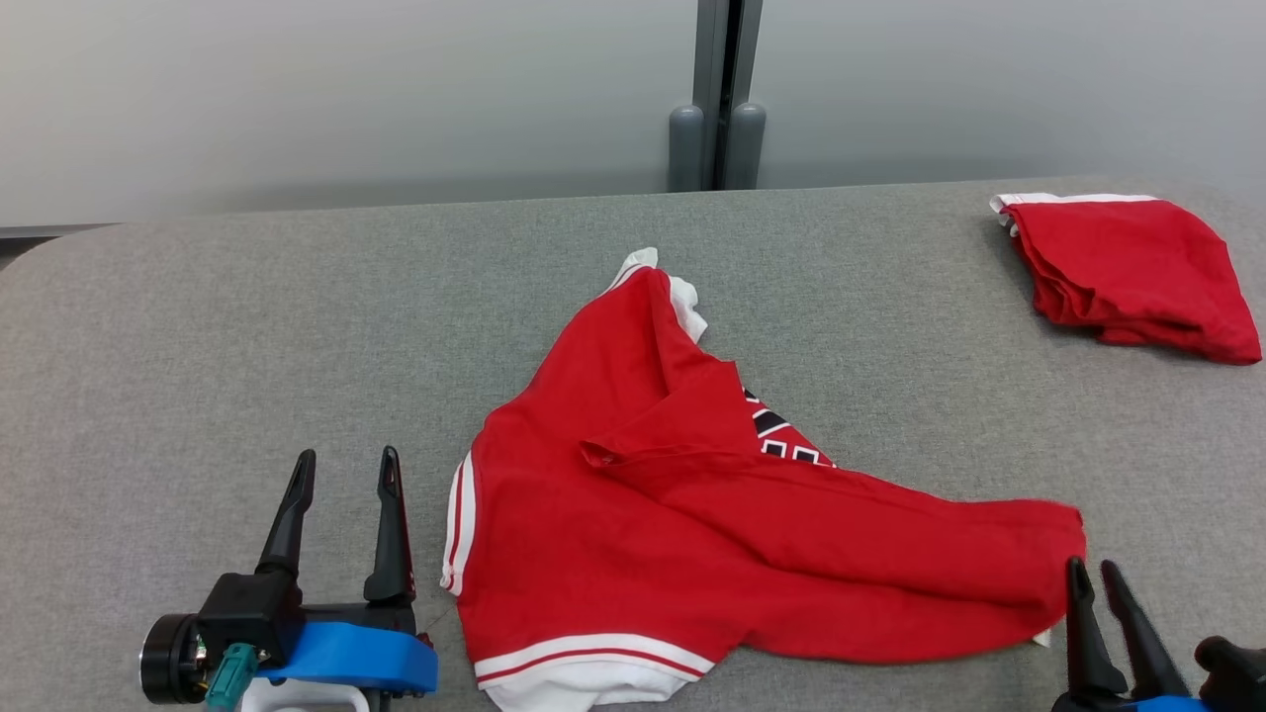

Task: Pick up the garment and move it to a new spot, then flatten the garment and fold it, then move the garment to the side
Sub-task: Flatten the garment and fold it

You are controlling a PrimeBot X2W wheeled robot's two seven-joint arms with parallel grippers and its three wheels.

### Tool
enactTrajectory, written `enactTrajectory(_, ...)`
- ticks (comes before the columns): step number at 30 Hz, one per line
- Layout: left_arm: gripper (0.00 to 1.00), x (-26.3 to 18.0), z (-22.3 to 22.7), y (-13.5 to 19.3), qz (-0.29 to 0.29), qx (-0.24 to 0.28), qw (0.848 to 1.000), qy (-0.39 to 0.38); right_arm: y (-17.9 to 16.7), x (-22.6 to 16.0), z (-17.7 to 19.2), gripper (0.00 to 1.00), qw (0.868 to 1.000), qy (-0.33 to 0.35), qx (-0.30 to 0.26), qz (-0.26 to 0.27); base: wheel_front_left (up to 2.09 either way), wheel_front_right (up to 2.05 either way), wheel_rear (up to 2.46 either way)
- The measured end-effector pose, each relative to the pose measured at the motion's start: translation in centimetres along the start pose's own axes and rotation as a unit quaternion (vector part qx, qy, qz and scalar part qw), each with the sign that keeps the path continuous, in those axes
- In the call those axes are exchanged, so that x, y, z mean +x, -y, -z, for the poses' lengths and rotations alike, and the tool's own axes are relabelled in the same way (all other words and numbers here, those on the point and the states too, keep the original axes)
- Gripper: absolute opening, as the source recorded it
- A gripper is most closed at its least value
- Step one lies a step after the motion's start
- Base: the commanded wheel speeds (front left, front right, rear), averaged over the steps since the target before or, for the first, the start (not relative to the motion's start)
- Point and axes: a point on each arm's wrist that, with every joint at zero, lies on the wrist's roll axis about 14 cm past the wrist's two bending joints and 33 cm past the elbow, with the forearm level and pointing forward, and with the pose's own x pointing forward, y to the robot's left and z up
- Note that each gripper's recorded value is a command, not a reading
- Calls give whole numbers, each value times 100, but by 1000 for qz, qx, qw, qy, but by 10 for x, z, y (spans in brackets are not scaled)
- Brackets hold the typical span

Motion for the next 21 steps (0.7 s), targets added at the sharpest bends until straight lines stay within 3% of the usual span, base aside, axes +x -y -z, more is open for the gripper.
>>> enactTrajectory(6, 100, 0, -3, -2, 0, 5, 1000, 4, -15, 14, -53, 100, 996, 85, -29, -24, 0, 0, 0)
enactTrajectory(8, 100, -1, -4, -3, -2, 6, 1000, 5, -29, 17, -65, 100, 993, 104, -38, -45, 0, 0, 0)
enactTrajectory(9, 100, -2, -6, -4, -3, 8, 1000, 7, -53, 20, -73, 100, 989, 118, -47, -79, 0, 0, 0)
enactTrajectory(15, 100, -7, -8, -8, -10, 10, 1000, 10, -112, 27, -76, 100, 976, 119, -75, -165, 0, 0, 0)
enactTrajectory(21, 100, -12, -7, -15, -21, 11, 1000, 8, -174, 37, -70, 100, 952, 96, -121, -266, 0, 0, 0)
